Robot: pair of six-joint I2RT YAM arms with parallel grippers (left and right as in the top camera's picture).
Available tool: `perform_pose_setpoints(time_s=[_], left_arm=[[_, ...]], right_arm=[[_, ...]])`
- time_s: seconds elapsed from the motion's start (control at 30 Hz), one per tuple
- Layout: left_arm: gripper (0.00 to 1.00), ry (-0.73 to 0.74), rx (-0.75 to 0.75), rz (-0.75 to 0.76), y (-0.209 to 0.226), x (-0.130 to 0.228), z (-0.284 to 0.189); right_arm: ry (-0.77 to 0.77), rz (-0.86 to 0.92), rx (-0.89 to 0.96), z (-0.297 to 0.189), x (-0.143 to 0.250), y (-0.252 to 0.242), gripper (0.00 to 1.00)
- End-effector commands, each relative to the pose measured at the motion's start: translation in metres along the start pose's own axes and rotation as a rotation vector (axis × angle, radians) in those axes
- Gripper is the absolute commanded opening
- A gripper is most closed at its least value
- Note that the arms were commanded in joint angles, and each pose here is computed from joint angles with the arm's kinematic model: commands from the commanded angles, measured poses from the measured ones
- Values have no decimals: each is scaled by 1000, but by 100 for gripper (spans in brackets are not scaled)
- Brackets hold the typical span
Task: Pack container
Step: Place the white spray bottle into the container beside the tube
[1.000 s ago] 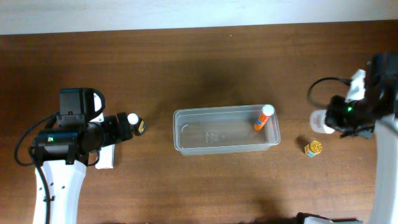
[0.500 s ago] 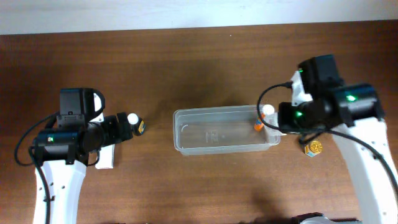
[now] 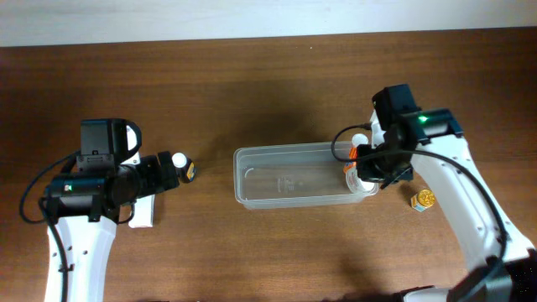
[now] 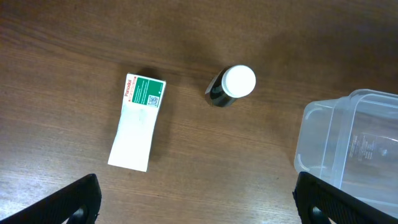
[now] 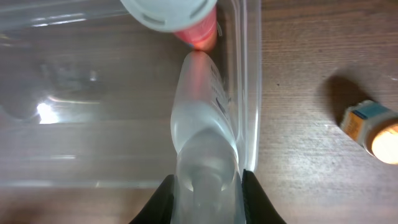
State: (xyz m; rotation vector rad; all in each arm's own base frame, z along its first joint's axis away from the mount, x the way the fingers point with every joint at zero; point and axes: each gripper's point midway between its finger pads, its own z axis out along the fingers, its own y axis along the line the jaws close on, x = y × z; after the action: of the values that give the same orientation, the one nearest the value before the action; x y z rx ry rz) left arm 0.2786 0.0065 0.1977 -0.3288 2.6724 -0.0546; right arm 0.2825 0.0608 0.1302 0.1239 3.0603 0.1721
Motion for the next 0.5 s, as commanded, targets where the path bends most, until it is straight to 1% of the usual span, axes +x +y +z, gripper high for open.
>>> perform_pose_setpoints(time_s=[0.0,0.17,0.33,0.43,0.47], left_arm=[[99,-12,14,21,-3,-5,-4],[99,-12,14,21,-3,-5,-4],[99,-12,14,21,-3,-5,-4],[99,-12,14,21,-3,-5,-4],[99,-12,14,21,-3,-5,-4]], right_arm=[[22,6,43,16,0,-6,17],[25,5,67,20,-2,-10,18],[23,4,64,18,-1,-9,25],[0,-3,56,6,-2,-7,36],[-7,-5,54,2,-2,-7,37]])
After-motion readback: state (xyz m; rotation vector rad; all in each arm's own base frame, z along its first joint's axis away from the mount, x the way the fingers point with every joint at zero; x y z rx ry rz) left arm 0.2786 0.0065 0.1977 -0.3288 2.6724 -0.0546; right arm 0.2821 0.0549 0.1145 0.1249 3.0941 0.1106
